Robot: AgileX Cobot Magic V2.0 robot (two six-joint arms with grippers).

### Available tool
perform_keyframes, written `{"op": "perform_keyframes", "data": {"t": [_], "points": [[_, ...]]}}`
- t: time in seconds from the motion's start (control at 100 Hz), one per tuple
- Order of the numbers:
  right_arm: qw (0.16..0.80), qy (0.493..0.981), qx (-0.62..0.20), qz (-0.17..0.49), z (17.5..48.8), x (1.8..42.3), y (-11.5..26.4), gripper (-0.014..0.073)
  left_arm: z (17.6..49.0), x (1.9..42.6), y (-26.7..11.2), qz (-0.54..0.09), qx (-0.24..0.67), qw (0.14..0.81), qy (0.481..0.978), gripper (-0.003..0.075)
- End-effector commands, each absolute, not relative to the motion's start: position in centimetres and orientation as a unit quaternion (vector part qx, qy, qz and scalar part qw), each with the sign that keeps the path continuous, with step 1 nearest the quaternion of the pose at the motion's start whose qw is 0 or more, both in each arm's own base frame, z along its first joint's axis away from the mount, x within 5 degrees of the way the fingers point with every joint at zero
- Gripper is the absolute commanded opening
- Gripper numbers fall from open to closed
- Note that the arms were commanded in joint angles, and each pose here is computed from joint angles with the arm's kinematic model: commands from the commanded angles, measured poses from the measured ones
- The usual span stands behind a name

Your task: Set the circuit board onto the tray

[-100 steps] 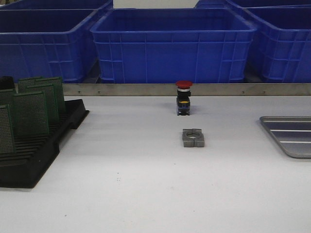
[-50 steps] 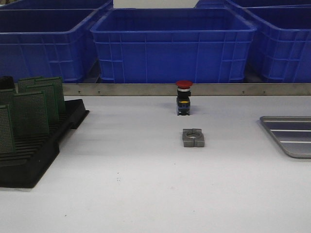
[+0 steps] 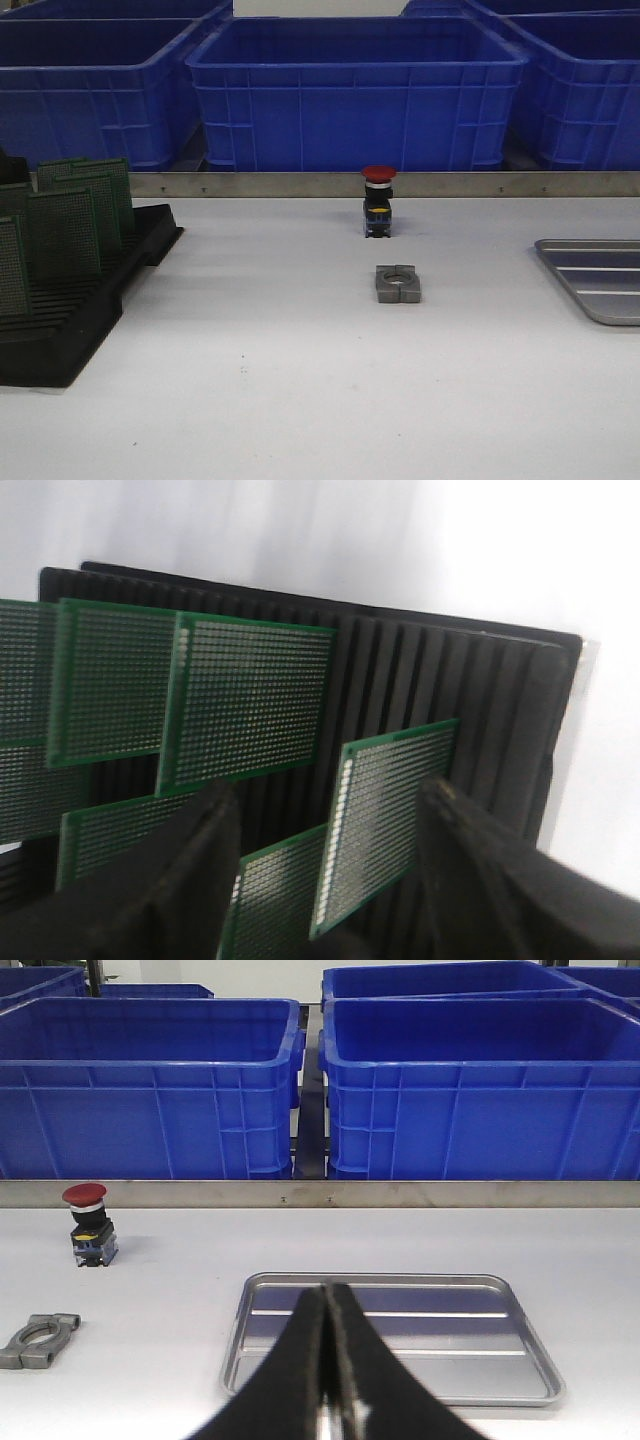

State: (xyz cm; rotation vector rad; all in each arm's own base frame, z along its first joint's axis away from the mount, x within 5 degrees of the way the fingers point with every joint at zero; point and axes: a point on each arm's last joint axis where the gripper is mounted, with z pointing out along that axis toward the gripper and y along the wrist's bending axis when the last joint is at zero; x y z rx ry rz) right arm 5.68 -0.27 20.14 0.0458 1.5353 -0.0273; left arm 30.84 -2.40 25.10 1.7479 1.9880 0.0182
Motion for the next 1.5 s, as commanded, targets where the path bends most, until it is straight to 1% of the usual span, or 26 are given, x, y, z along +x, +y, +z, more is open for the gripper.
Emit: {"op": "perform_keyframes", "data": {"t": [0.0, 0.27, 0.36, 0.43, 0.48, 0.55, 0.67, 0.81, 1.06, 1.16, 1.34, 1.43, 1.49], "points": [[0.757, 0.653, 0.015, -0.014, 21.4, 5.3, -0.2, -0.0061, 26.3, 31.2, -2.7, 0.008, 0.633, 0.267, 0.726, 0.0376], [0.757, 0.653, 0.015, -0.014, 21.4, 5.3, -0.2, -0.0061, 23.9, 32.2, -2.8, -0.018, 0.63, 0.243, 0.737, 0.0376], [0.757, 0.653, 0.015, -0.014, 21.4, 5.3, -0.2, -0.0061, 23.5, 32.2, -2.8, -0.028, 0.629, 0.238, 0.739, 0.0375], [0.757, 0.653, 0.015, -0.014, 21.4, 5.3, -0.2, -0.0061, 23.4, 32.1, -2.9, -0.034, 0.631, 0.233, 0.739, 0.036], [0.757, 0.653, 0.015, -0.014, 21.4, 5.3, -0.2, -0.0061, 23.4, 32.0, -2.9, -0.041, 0.633, 0.229, 0.739, 0.0332], [0.757, 0.653, 0.015, -0.014, 21.4, 5.3, -0.2, -0.0061, 23.4, 31.8, -3.0, -0.05, 0.635, 0.223, 0.738, 0.0268], [0.757, 0.653, 0.015, -0.014, 21.4, 5.3, -0.2, -0.0061, 23.3, 31.7, -3.0, -0.057, 0.637, 0.218, 0.737, 0.0125], [0.757, 0.653, 0.015, -0.014, 21.4, 5.3, -0.2, -0.0061, 23.3, 31.5, -3.1, -0.065, 0.639, 0.213, 0.736, -0.002], [0.757, 0.653, 0.015, -0.014, 21.4, 5.3, -0.2, -0.0061, 23.8, 30.9, -3.2, -0.079, 0.643, 0.207, 0.733, -0.002], [0.757, 0.653, 0.015, -0.014, 21.4, 5.3, -0.2, -0.0061, 24.4, 30.4, -3.6, -0.103, 0.639, 0.212, 0.732, -0.002], [0.757, 0.653, 0.015, -0.014, 21.4, 5.3, -0.2, -0.0061, 25.3, 29.2, -4.8, -0.196, 0.622, 0.221, 0.725, -0.002], [0.757, 0.653, 0.015, -0.014, 21.4, 5.3, -0.2, -0.0061, 26.0, 28.9, -5.7, -0.254, 0.6, 0.243, 0.718, -0.002], [0.757, 0.653, 0.015, -0.014, 21.4, 5.3, -0.2, -0.0061, 26.8, 28.9, -6.5, -0.302, 0.571, 0.277, 0.712, -0.002]]}}
